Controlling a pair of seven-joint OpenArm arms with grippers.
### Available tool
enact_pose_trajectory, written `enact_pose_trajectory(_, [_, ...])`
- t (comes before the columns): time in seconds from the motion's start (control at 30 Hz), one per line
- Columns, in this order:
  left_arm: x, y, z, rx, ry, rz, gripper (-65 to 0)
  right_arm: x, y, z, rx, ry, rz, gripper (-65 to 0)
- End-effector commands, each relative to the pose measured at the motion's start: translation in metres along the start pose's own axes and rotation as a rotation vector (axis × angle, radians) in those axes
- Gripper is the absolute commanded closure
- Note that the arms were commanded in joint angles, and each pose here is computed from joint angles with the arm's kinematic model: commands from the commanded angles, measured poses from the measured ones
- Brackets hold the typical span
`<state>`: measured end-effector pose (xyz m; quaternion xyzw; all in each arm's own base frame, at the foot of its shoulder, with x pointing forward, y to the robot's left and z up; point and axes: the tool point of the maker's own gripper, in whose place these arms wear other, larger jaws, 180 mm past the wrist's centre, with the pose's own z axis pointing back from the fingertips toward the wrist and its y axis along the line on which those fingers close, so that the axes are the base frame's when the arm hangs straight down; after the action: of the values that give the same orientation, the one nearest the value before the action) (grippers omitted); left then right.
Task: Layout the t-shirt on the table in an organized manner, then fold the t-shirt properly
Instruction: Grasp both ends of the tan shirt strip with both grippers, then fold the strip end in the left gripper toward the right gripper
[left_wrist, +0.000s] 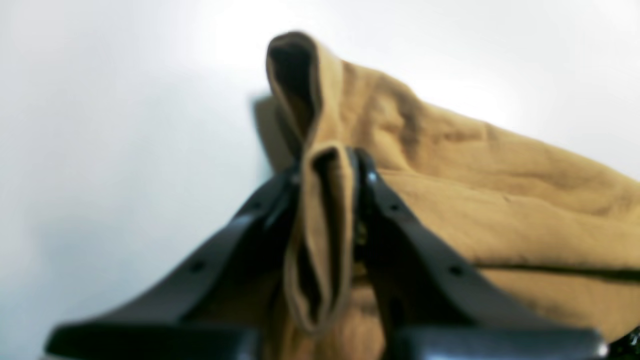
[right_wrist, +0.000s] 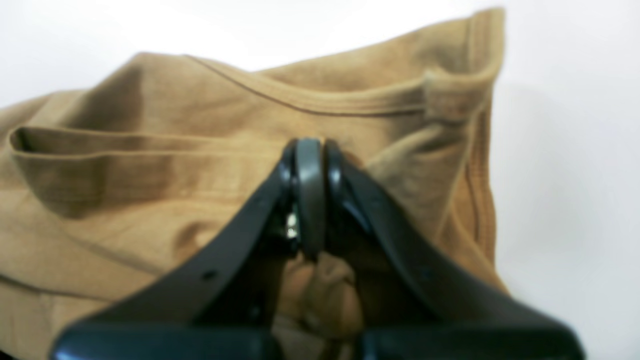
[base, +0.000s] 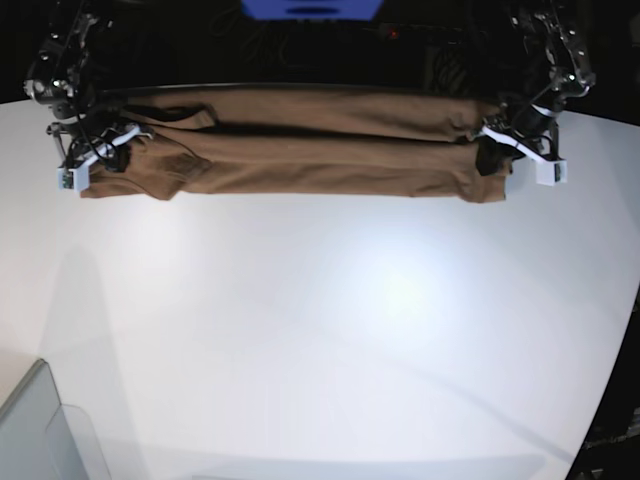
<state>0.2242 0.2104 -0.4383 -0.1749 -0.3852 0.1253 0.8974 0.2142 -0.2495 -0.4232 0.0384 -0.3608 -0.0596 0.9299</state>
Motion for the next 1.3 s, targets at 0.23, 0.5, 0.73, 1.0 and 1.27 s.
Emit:
enact_pose_trajectory(0.23, [0.018, 0.030, 0.011, 0.097, 0.026, -0.053, 0.0, 0.001, 0.026, -0.006, 0.065, 0.009, 0.036, 0.0])
enact_pose_trajectory(0.5, [0.061, 0.063, 0.029, 0.175, -0.061, -0.074, 0.0, 0.019, 0.062, -0.018, 0.129, -0.049, -0.023, 0.0])
enact_pose_trajectory(0.73, [0.085, 0.078, 0.039, 0.215, -0.112, -0.084, 0.0, 0.032, 0.085, -0.025, 0.168, -0.087, -0.074, 0.0])
enact_pose_trajectory(1.0, [0.095, 0.039, 0.055, 0.179, -0.181, -0.149, 0.0, 0.030, 0.114, -0.028, 0.237, -0.073, -0.045, 0.0])
enact_pose_trajectory(1.27, [0.079, -0.072, 0.063, -0.007, -0.227, -0.217, 0.0, 0.029, 0.127, -0.029, 0.265, -0.067, -0.031, 0.0])
